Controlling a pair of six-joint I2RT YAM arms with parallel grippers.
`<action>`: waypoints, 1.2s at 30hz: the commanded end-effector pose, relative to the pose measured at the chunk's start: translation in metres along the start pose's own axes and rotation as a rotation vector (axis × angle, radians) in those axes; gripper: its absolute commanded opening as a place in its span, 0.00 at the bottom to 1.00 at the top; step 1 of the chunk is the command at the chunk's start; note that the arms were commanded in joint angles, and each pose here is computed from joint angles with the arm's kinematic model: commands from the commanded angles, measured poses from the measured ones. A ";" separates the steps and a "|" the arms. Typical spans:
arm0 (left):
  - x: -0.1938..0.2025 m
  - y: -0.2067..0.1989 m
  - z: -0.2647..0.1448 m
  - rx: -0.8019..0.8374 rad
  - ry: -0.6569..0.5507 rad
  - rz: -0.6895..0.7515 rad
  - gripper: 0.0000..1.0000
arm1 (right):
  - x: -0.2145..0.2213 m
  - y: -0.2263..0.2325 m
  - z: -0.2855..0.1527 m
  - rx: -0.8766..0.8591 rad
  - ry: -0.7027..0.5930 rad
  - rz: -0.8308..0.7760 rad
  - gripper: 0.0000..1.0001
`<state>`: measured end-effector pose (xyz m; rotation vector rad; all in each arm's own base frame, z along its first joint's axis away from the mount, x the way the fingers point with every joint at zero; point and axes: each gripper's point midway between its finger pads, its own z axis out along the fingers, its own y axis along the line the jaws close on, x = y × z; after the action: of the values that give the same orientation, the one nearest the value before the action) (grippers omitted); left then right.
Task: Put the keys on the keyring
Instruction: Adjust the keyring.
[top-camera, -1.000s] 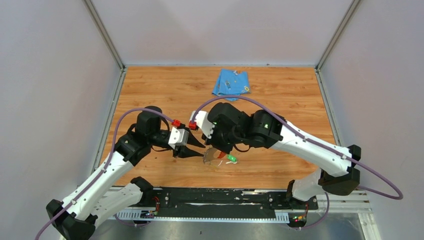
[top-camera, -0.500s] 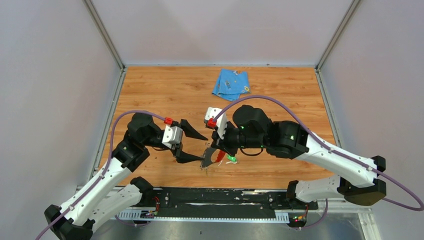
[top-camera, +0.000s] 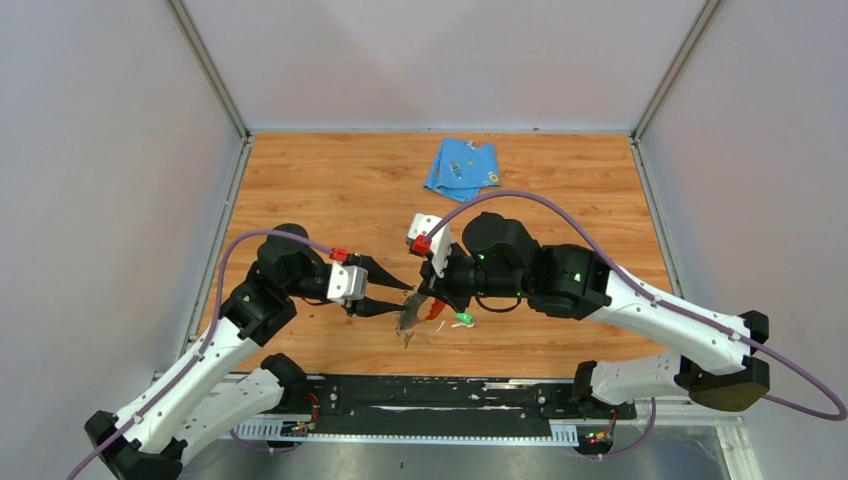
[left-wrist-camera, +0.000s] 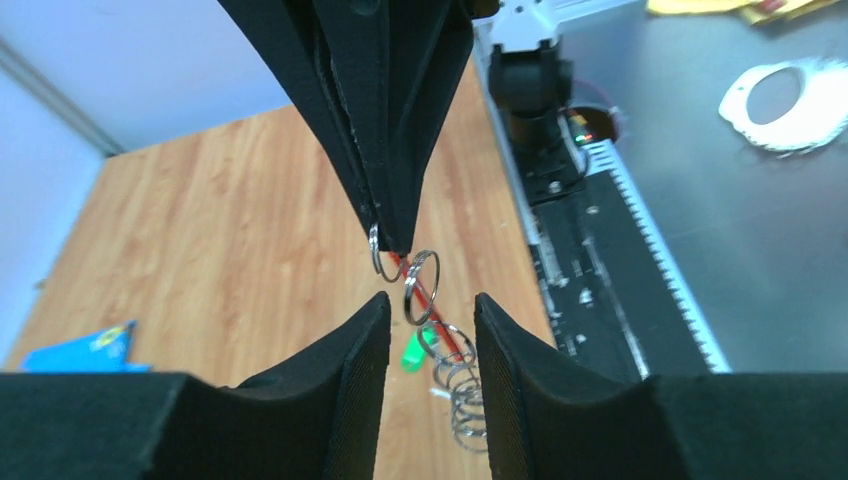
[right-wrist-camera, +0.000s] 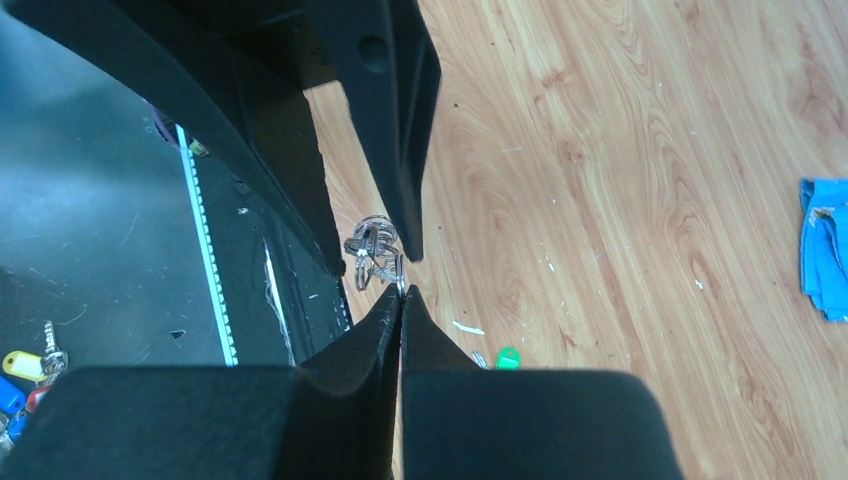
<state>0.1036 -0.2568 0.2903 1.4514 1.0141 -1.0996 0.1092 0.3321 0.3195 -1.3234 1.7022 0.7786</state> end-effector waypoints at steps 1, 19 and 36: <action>-0.003 0.017 -0.013 -0.126 0.057 0.208 0.39 | 0.003 -0.010 -0.002 0.065 -0.005 0.024 0.00; -0.036 0.033 -0.014 -0.230 -0.023 0.065 0.57 | -0.001 -0.001 -0.008 0.001 -0.037 0.009 0.00; -0.022 -0.005 0.001 0.078 0.029 -0.098 0.30 | -0.007 0.008 -0.008 -0.056 -0.077 -0.011 0.00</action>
<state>0.1016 -0.2606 0.3098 1.4528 1.1080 -1.1909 0.1015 0.3309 0.3159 -1.3327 1.6850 0.8307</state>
